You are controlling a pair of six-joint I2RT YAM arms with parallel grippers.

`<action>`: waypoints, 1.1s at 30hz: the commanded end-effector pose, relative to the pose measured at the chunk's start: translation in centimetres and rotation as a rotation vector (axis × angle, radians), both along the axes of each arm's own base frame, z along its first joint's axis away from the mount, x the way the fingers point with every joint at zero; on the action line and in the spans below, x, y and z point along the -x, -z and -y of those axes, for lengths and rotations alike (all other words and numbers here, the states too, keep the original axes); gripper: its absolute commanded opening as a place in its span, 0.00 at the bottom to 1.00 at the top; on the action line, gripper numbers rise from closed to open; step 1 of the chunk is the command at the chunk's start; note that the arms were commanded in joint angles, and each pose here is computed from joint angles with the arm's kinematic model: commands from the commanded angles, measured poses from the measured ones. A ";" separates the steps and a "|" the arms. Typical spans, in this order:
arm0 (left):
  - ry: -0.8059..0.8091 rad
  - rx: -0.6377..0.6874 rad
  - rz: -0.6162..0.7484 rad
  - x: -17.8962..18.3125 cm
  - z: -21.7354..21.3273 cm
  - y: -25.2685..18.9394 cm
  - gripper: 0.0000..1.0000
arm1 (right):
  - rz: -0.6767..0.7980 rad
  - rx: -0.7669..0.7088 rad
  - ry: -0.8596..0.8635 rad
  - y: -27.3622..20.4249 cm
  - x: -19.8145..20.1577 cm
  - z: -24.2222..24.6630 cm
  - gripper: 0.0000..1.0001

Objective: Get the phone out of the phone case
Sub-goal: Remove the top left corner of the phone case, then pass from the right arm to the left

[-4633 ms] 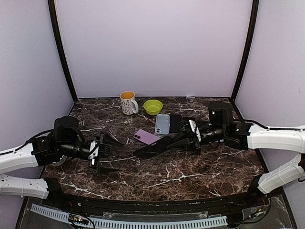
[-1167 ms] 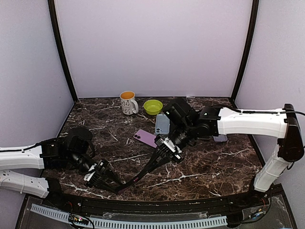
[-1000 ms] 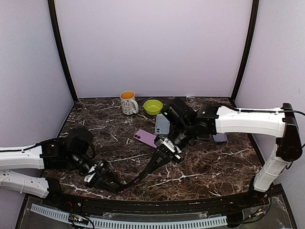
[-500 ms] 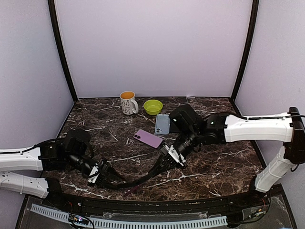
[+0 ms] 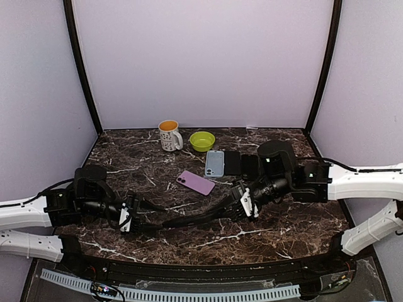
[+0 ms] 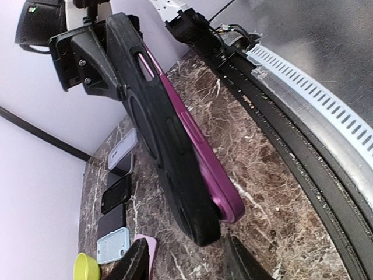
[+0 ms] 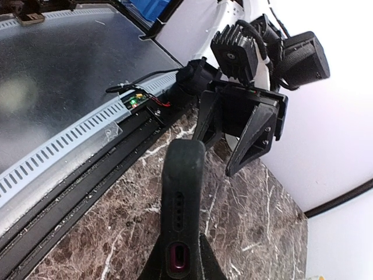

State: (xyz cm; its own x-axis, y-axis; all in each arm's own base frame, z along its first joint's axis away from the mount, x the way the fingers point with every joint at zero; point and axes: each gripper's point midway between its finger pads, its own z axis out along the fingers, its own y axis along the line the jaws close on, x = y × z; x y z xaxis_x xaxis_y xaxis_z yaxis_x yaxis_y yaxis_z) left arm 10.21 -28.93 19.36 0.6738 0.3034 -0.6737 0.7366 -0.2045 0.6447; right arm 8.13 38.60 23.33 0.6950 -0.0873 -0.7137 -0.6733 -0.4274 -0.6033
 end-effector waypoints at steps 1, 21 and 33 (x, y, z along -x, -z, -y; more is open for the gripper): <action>-0.098 0.039 0.080 -2.0 -0.3 -1.0 0.46 | 0.111 -0.163 0.151 -4.2 -2.7 0.5 0.00; -0.110 0.242 0.088 -1.3 -0.6 -5.4 0.44 | 0.142 -0.423 0.191 -9.3 -3.1 0.8 0.00; -0.145 0.333 0.107 -1.6 -1.1 -7.4 0.44 | 0.111 -0.444 0.140 -9.8 -2.2 -0.7 0.00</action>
State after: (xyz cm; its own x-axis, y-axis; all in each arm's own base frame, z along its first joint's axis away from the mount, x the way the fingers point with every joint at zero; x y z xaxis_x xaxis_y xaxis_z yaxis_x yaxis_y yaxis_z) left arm 11.53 -28.32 24.91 0.6989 0.2129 -0.6828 0.6892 0.0543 0.7225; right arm 11.40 38.61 28.85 0.7434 -0.0178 -0.6686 -0.6671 -0.0907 -0.7394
